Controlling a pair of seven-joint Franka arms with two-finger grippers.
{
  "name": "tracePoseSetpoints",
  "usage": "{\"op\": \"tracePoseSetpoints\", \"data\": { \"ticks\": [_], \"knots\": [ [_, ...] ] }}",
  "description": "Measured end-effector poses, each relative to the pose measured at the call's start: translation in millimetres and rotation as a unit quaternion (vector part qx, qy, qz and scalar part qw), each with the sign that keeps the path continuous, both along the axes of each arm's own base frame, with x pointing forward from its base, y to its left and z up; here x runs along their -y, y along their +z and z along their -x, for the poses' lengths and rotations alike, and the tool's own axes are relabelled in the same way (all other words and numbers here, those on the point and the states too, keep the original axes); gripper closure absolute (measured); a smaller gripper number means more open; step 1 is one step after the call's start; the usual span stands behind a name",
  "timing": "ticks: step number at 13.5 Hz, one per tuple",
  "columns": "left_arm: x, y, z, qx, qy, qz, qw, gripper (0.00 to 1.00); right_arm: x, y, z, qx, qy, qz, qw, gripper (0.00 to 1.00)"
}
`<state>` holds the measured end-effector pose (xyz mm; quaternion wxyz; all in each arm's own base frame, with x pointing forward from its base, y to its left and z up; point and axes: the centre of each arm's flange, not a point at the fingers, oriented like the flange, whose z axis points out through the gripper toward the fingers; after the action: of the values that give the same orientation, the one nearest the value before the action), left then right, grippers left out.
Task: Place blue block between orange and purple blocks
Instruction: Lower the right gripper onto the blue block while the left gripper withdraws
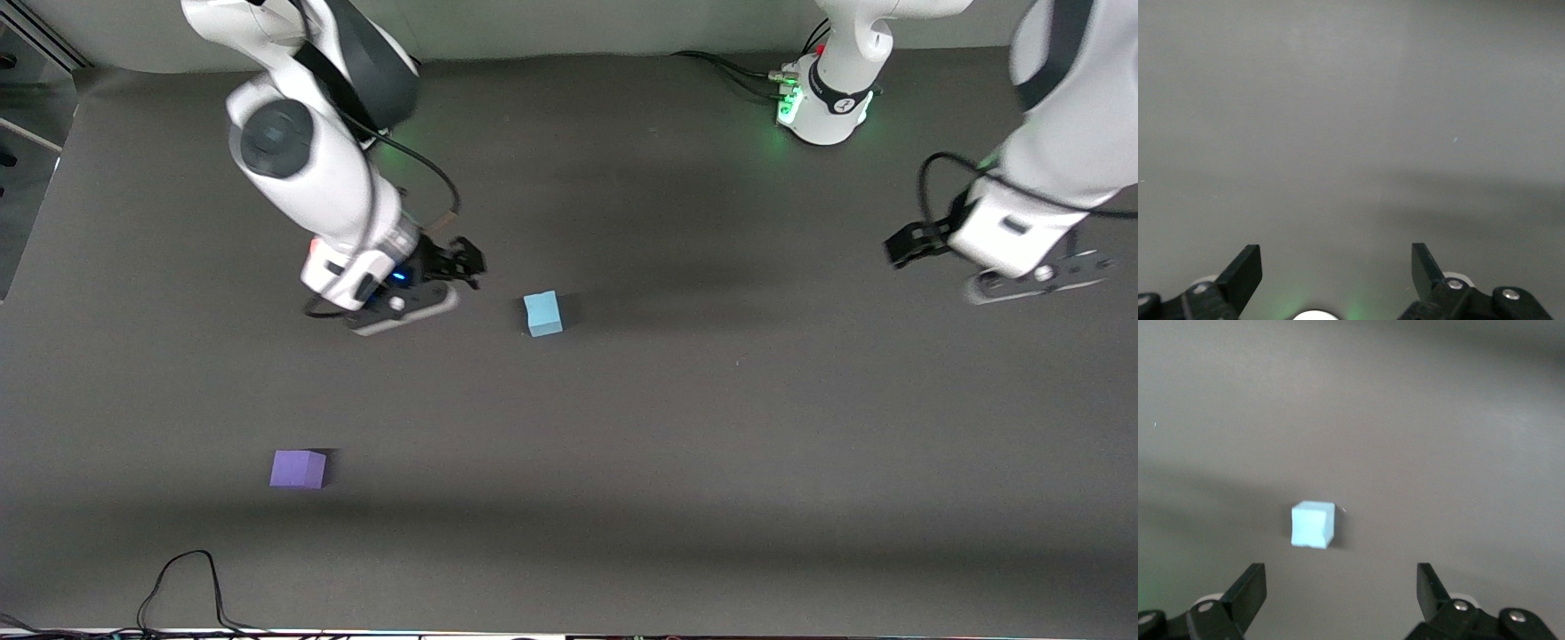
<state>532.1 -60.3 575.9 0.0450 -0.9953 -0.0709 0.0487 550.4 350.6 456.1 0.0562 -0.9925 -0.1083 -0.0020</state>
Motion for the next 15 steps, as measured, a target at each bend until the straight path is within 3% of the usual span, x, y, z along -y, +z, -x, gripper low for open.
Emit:
{"op": "tracePoseSetpoints", "data": {
  "ticks": [5, 9, 15],
  "knots": [
    [-89, 14, 3, 0.002, -0.031, 0.011, 0.999, 0.00, -84, -127, 33, 0.013, -0.022, 0.036, 0.999, 0.00],
    [-61, 13, 4, -0.006, -0.054, 0.010, 0.998, 0.00, -95, -205, 65, 0.021, -0.034, 0.044, 0.998, 0.00],
    [-50, 18, 5, -0.004, -0.058, 0.012, 0.998, 0.00, -97, -262, 95, 0.034, -0.045, 0.059, 0.997, 0.04]
  ]
}}
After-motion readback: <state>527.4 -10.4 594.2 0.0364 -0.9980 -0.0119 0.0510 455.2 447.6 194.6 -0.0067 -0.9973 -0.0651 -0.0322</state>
